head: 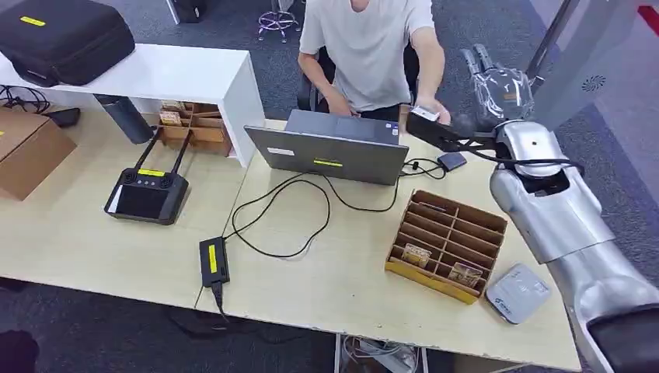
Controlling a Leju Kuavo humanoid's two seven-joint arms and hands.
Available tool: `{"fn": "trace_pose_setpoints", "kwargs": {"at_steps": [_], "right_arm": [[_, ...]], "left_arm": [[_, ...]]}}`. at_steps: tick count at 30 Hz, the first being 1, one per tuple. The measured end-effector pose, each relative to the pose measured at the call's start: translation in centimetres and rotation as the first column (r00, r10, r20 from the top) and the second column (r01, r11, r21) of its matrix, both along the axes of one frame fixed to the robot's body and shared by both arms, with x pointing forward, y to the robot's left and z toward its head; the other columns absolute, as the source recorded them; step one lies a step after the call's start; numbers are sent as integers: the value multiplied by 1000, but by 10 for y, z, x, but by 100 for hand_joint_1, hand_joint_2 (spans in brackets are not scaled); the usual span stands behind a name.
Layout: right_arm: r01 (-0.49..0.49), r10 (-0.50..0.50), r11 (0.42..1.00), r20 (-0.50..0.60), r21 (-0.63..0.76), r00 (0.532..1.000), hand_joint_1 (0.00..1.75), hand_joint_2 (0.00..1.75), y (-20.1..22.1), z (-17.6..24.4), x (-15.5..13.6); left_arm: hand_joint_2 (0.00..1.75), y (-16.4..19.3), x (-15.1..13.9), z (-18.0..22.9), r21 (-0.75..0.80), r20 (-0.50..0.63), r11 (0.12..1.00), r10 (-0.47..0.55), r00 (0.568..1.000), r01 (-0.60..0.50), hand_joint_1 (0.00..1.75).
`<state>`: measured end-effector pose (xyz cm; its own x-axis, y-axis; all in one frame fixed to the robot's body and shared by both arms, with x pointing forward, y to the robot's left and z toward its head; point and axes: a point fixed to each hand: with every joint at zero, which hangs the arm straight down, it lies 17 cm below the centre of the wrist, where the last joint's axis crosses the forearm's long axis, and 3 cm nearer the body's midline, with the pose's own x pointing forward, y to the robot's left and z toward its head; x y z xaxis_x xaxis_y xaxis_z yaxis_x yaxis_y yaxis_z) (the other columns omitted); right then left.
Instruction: Pass the card to the sensor for recognition and then transmit it.
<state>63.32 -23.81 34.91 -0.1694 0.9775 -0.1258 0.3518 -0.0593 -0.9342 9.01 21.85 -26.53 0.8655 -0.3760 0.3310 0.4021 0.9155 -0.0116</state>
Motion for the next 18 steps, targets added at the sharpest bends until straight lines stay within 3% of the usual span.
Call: {"fn": "trace_pose_setpoints", "kwargs": {"at_steps": [18], "right_arm": [[24,-24,999,8,-22,1000,0,175,-22,1,0]], "left_arm": [[175,3,-2,-2,14,1,1000,4,1000,-4,0]]}}
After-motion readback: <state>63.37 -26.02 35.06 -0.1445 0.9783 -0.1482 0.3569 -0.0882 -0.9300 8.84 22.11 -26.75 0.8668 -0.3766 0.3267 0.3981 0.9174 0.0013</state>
